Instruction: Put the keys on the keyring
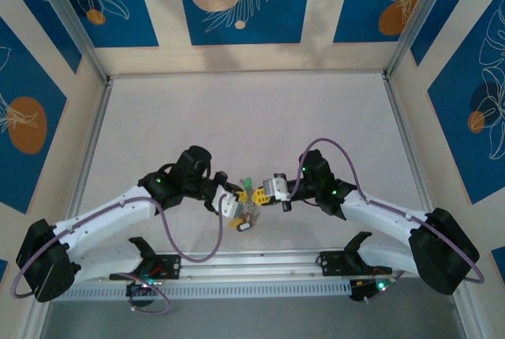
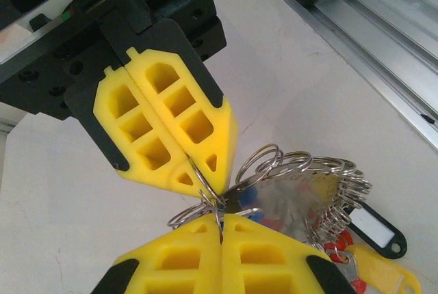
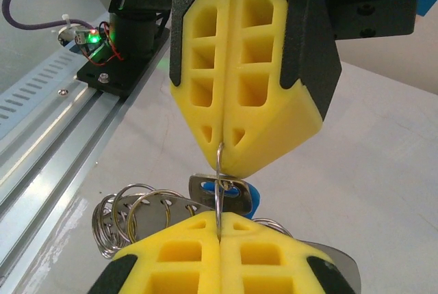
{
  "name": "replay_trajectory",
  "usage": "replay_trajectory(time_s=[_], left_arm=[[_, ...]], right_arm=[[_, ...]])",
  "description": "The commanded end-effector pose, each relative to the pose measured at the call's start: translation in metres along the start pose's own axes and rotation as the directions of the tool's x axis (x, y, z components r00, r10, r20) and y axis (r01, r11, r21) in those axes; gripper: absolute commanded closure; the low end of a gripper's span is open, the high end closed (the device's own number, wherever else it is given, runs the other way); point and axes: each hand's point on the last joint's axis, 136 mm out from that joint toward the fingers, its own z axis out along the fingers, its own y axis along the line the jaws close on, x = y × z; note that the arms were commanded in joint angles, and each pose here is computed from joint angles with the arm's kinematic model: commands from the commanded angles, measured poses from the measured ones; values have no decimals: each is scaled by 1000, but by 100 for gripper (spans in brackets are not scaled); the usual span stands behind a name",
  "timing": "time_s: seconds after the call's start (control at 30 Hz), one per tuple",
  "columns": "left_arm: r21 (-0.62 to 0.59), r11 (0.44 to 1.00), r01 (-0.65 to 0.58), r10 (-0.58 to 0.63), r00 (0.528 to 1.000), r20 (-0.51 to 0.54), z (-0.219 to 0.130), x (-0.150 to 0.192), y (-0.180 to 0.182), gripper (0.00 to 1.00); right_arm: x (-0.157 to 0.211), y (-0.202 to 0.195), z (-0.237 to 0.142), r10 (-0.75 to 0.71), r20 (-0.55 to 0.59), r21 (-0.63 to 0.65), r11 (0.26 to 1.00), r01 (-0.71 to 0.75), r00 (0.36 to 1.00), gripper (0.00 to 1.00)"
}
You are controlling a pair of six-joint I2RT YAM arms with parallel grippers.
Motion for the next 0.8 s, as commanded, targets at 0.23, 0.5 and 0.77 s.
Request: replay_trajectory(time_s=[0.23, 0.5, 0.77], left_arm=[[-5, 992, 124, -124, 992, -8, 13, 11, -10, 95], [-41, 976, 214, -214, 977, 4, 16, 10, 2, 72], [-120, 960, 253, -247, 967, 66, 3, -1, 19, 68]], right_arm=[[-20, -14, -9, -70, 81, 95, 994, 62, 994, 100], [-23, -17, -8, -77, 97, 106, 992, 66, 992, 100], [-17, -14, -3, -87, 68, 97, 992, 80, 994, 100]])
